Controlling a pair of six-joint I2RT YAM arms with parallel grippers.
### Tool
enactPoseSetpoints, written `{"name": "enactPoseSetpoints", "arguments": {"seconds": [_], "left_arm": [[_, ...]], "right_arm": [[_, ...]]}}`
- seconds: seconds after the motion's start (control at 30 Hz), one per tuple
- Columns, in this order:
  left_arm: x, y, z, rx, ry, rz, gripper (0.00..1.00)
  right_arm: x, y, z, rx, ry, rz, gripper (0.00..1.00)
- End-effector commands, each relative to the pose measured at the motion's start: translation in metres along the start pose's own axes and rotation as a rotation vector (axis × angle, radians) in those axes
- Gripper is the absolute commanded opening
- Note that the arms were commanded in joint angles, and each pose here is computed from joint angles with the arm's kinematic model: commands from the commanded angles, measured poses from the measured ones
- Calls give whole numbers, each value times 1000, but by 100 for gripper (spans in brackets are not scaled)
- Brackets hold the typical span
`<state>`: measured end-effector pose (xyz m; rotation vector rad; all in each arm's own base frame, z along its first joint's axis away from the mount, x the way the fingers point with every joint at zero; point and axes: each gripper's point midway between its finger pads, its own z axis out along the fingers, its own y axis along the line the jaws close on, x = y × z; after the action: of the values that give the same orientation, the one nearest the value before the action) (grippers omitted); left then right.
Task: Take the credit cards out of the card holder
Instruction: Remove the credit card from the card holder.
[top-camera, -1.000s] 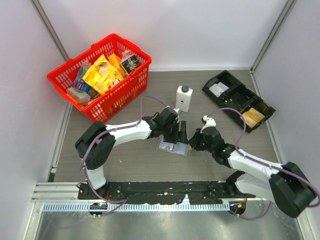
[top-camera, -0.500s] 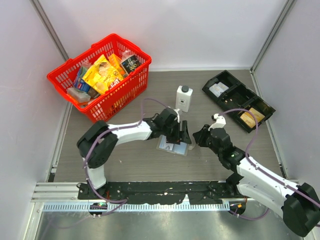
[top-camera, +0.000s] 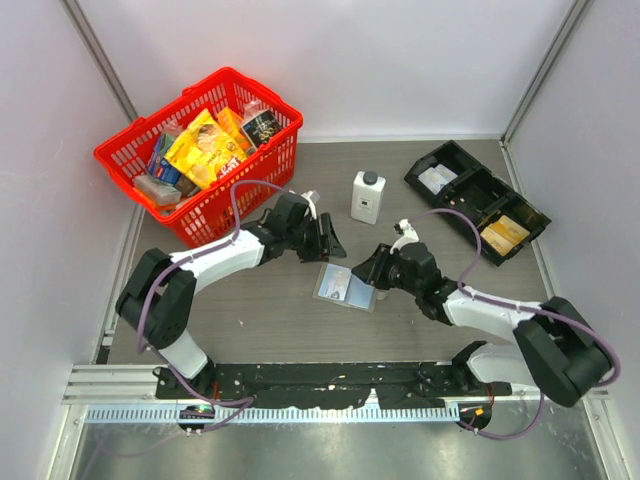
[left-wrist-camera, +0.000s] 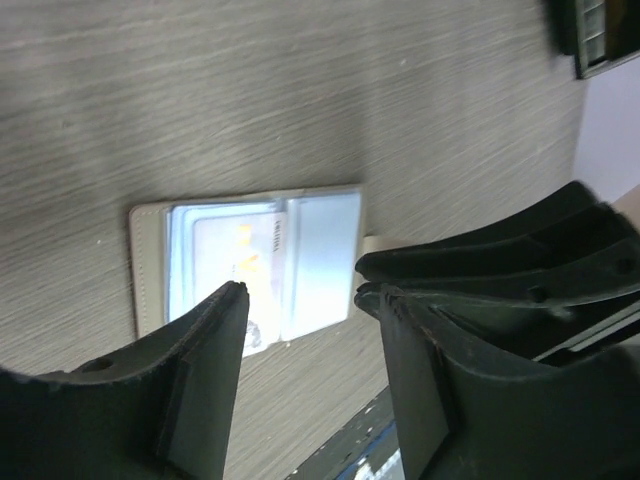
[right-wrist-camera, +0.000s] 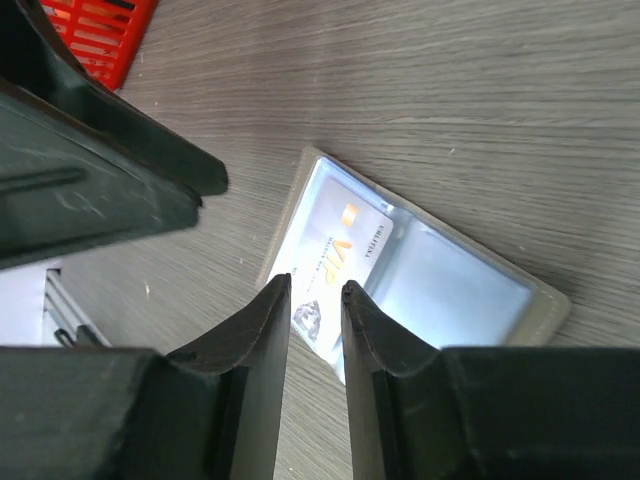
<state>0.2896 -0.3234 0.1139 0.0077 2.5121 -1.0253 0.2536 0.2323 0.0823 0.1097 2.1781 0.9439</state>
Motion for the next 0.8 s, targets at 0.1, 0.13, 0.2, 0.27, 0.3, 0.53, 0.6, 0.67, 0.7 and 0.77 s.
{"name": "enactPoseSetpoints", "arguments": {"seconds": [0.1, 0.13, 0.2, 0.27, 0.3, 0.53, 0.6, 0.67, 0.7, 0.77], "left_arm": [[29, 30, 15, -57, 109, 12, 49], [32, 33, 16, -65, 118, 10, 47], [37, 40, 20, -81, 133, 8, 39], [43, 50, 24, -107, 150, -4, 37], [46, 54, 25, -119, 156, -8, 37], [59, 81, 25, -202, 166, -21, 22], [65, 87, 26, -223, 181, -27, 18], [70, 93, 25, -237, 197, -33, 16], [72, 94, 25, -239, 198, -37, 15], [75, 97, 24, -244, 202, -41, 11]], "right_arm": [[-1, 27, 21, -158, -11, 181, 36], [1, 26, 22, -167, -11, 187, 37], [8, 20, 24, -160, 5, 214, 37], [14, 14, 26, -156, 16, 234, 37], [19, 10, 28, -146, 29, 244, 37], [35, -3, 30, -155, 61, 287, 34], [40, -7, 32, -152, 75, 293, 32], [42, -6, 33, -172, 82, 299, 30], [41, -3, 32, -191, 76, 300, 29], [41, 1, 33, -218, 79, 308, 27]]}}
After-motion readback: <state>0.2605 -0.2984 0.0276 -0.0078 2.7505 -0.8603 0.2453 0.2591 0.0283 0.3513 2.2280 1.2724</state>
